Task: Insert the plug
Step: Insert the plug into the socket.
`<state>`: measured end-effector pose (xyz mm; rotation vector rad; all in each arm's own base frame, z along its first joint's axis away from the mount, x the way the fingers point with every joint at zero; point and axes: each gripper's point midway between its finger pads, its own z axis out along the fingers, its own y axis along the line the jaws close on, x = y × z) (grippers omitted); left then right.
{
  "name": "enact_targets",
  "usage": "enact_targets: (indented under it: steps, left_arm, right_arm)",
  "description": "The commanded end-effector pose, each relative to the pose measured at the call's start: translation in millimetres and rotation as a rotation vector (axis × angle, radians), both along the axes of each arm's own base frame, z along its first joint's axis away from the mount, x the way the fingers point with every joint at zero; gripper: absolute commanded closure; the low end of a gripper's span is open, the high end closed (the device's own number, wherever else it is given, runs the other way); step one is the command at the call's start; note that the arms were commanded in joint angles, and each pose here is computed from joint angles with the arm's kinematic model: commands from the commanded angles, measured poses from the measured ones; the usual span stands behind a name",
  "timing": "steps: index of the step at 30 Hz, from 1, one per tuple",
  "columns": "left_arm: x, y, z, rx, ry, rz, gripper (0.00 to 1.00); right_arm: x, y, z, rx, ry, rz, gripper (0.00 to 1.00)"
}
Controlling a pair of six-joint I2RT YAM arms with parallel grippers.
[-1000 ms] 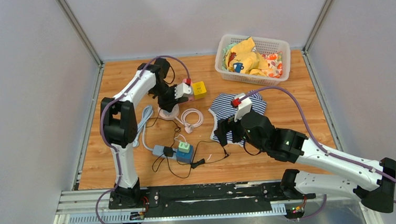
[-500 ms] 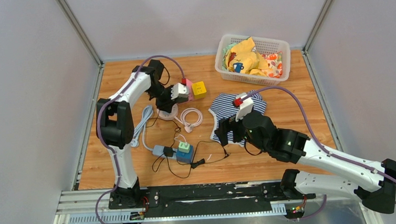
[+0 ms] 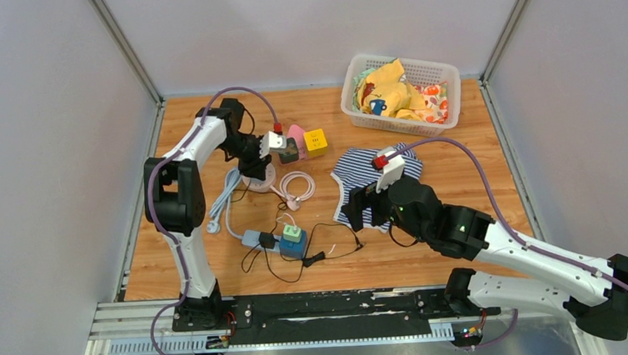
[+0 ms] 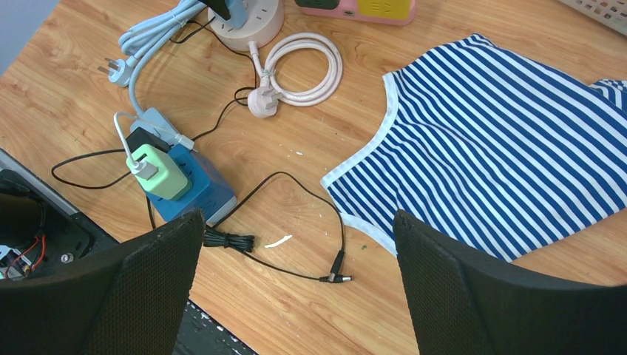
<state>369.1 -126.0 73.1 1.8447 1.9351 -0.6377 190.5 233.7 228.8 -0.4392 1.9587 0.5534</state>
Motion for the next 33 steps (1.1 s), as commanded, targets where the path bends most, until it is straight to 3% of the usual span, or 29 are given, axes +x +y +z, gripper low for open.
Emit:
enact_targets:
  steps: [1,4,8,11,15,20,23,33]
  left_arm:
    - [-30.8,27.8,-39.0,0.110,0.149,-0.015,1.00]
    - [-26.1,22.1,-29.5,0.076,0.119,-0.024,0.98]
    - [-20.9,21.3,-23.6,0.073,0.098,-0.020,0.82]
    - [-20.5,22.6,-22.4,0.079,0.093,-0.019,0.79]
    - [-22.2,21.2,-22.8,0.072,0.101,-0.016,0.62]
    - [-21.1,18.7,-21.8,0.058,0.099,-0.019,0.60]
    - [-19.1,17.1,-18.6,0.049,0.089,-0.019,0.50]
    - [-19.5,13.5,-11.8,0.026,0.078,-0.018,0.49]
  right_arm:
    - [-0.6,-0.9,2.8,0.010,-0.014,-0.007,0.03]
    - [0.1,-2.4,4.1,0.009,-0.020,-0.011,0.03]
    - [-0.1,-1.8,6.7,0.019,-0.020,-0.011,0.03]
    - [-0.9,-1.8,6.2,0.024,-0.017,-0.010,0.03]
    - [-2.3,-2.2,5.1,0.029,-0.014,-0.007,0.03]
    - [-3.0,-2.8,11.3,0.041,-0.024,-0.003,0.04]
    - [-3.3,-3.8,12.2,0.041,-0.027,-0.002,0.03]
    - [-5.9,-3.2,11.3,0.055,-0.017,0.004,0.03]
